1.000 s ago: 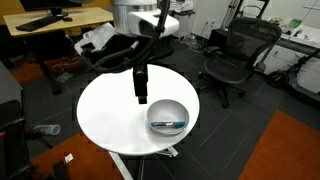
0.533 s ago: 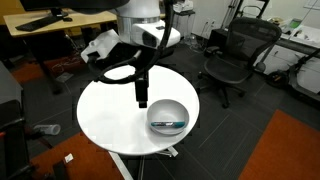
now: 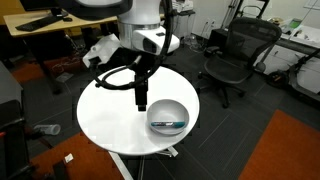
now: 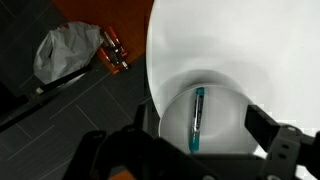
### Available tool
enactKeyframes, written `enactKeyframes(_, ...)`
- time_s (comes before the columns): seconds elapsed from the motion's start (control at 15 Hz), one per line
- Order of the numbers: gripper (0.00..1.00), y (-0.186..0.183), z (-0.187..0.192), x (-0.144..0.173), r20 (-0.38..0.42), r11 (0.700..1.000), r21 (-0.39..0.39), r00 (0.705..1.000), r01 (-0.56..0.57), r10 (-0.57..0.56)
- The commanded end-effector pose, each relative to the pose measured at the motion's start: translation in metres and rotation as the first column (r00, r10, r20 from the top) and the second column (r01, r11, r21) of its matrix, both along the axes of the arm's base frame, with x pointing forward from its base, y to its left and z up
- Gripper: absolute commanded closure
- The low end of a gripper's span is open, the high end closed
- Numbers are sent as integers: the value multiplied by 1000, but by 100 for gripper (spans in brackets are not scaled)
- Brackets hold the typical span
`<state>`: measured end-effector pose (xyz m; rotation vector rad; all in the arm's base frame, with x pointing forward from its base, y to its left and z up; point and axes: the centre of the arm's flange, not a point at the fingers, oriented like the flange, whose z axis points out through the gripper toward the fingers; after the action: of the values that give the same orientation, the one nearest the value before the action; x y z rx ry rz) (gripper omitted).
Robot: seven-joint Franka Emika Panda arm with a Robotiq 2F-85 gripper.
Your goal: Put the marker on the table
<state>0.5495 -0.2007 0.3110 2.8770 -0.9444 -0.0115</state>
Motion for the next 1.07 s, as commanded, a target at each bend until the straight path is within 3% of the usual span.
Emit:
enactKeyframes(0.0,0,-5,-14,10,13,1000,4,1000,2,-2)
enactKeyframes(0.6,0,-24,-49,35,106,999,8,993,42,-42)
enactKeyframes(1.0,0,-36,-67,58,95,998,26,994,49,-51)
